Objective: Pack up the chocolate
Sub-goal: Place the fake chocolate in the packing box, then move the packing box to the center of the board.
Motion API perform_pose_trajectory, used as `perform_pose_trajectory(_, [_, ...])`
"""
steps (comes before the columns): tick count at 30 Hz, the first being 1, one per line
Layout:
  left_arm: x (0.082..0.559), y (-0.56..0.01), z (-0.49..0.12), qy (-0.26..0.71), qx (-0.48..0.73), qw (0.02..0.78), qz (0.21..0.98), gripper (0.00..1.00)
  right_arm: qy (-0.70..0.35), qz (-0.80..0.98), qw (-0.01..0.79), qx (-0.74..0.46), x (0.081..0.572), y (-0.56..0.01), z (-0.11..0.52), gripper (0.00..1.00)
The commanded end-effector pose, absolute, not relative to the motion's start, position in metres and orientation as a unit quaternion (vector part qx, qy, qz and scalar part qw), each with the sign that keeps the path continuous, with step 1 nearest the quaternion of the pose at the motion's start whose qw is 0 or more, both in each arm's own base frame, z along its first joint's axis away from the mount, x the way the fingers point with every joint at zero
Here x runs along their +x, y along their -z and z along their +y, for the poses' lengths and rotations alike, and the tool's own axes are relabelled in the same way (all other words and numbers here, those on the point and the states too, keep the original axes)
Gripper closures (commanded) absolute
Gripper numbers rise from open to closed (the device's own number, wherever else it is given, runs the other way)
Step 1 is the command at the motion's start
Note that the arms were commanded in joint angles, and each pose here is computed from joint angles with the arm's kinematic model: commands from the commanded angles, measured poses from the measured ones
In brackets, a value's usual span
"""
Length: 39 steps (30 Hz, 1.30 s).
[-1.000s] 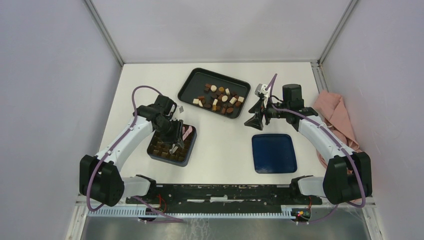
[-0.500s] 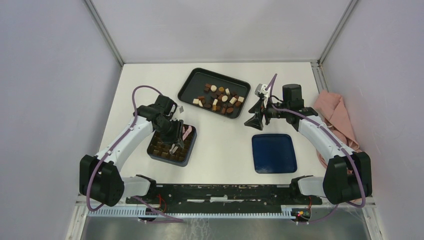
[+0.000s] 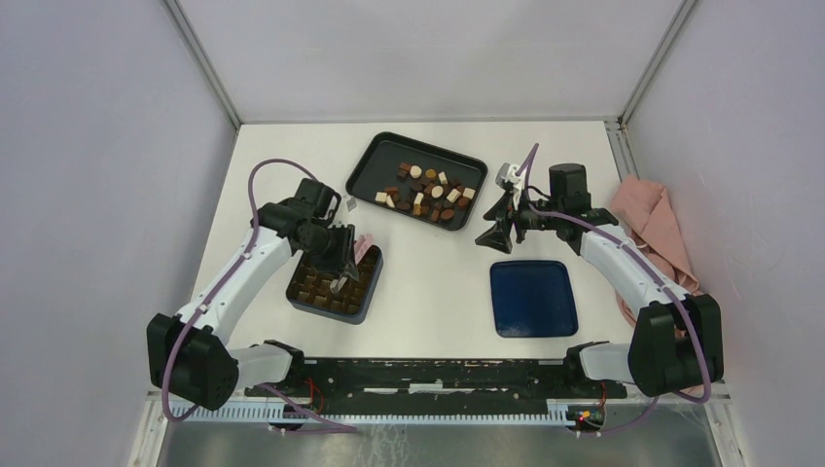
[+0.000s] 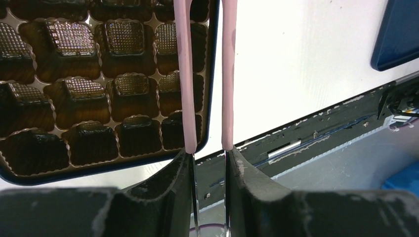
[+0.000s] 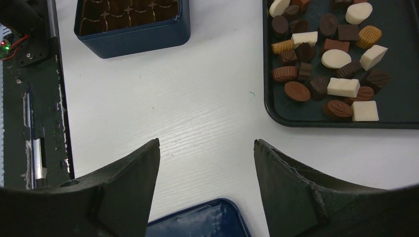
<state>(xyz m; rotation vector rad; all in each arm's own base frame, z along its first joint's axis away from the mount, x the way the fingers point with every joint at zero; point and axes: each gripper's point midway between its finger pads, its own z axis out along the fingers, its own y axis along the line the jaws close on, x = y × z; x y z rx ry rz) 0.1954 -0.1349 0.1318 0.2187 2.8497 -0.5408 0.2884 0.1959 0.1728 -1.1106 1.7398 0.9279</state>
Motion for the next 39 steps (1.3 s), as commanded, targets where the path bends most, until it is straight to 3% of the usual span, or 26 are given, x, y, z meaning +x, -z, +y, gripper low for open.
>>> perform_pose_trajectory(1, [0.204, -0.164, -0.146, 0.216, 0.066, 0.162, 0.961, 0.81, -0.376, 0.668, 0.439, -0.469, 0.290, -0.186, 0.204, 0.25])
perform_pose_trajectory(12, [0.255, -0.214, -0.170, 0.273, 0.062, 0.289, 0.915, 0.82, -0.411, 0.450, 0.432, -0.665, 0.199, -0.163, 0.252, 0.24])
perform_pose_trajectory(19, [0.279, -0.223, -0.170, 0.253, 0.071, 0.317, 0.911, 0.82, -0.344, 0.199, 0.415, -0.818, 0.153, -0.148, 0.284, 0.13])
perform_pose_trajectory(22, [0.288, -0.218, -0.160, 0.216, 0.067, 0.323, 0.919, 0.81, -0.294, 0.158, 0.388, -0.859, 0.156, -0.144, 0.318, 0.17])
perform_pose_trajectory(28, [0.291, -0.224, -0.151, 0.193, 0.067, 0.339, 0.919, 0.81, -0.215, 0.124, 0.333, -0.910, 0.156, -0.129, 0.385, 0.41])
perform_pose_trajectory(39, [0.280, -0.225, -0.139, 0.178, 0.053, 0.347, 0.919, 0.81, -0.121, 0.107, 0.316, -0.935, 0.174, -0.108, 0.449, 0.46])
